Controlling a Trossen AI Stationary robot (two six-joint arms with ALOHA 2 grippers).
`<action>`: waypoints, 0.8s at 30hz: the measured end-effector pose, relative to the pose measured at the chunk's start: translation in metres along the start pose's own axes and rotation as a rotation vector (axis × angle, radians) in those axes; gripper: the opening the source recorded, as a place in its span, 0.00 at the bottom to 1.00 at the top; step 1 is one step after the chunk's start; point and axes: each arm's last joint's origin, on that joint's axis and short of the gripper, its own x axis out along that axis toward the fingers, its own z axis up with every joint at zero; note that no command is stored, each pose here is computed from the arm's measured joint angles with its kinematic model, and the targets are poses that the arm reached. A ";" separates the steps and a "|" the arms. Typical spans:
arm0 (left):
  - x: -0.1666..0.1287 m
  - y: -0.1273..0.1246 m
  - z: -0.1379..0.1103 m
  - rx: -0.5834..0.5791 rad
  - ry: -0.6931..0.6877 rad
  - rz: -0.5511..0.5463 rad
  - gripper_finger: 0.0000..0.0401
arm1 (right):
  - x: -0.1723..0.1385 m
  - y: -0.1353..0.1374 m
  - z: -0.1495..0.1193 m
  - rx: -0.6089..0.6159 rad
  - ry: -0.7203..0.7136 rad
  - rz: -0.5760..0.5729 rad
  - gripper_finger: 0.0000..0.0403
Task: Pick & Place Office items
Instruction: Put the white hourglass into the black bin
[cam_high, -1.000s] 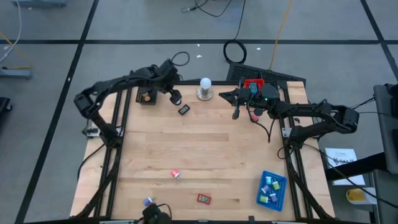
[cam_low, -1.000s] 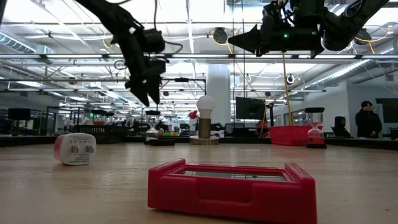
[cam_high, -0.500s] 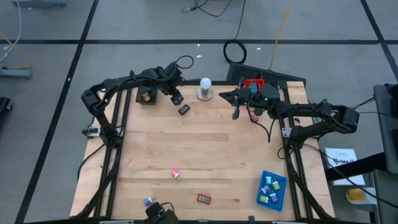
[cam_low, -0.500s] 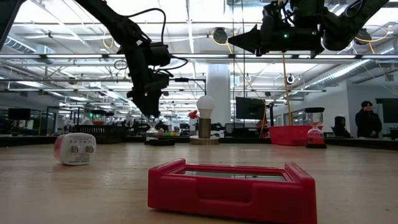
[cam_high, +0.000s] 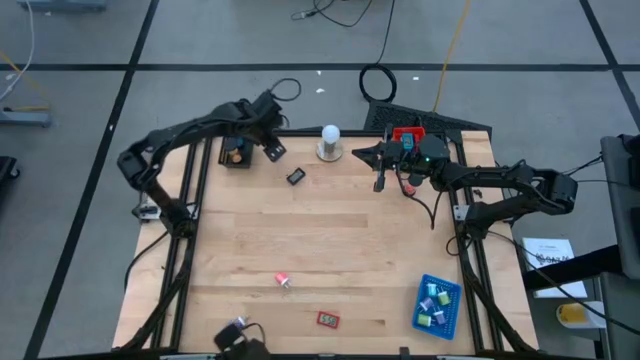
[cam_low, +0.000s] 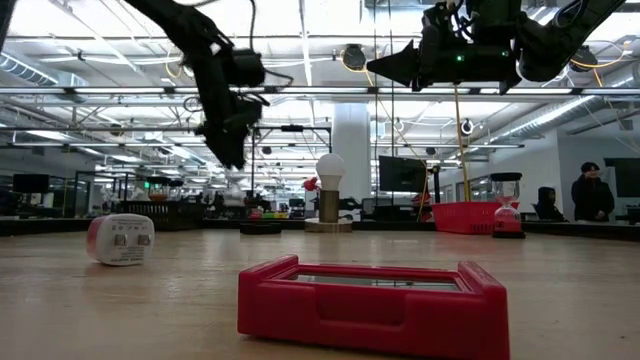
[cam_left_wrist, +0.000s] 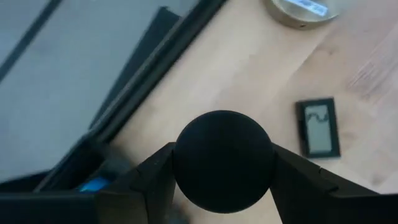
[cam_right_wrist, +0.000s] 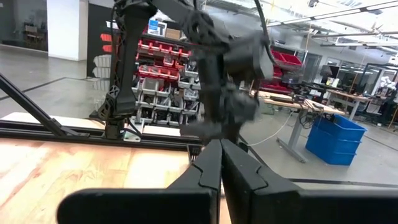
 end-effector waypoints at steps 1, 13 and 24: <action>-0.009 0.003 -0.002 -0.016 -0.005 0.019 0.54 | 0.000 0.000 0.000 0.000 0.000 0.000 0.00; -0.040 0.042 -0.041 -0.254 -0.012 0.168 0.54 | 0.000 0.000 -0.001 0.002 0.005 0.002 0.00; -0.016 0.063 -0.059 -0.328 -0.006 0.223 0.54 | 0.000 0.000 0.000 0.002 0.003 0.002 0.00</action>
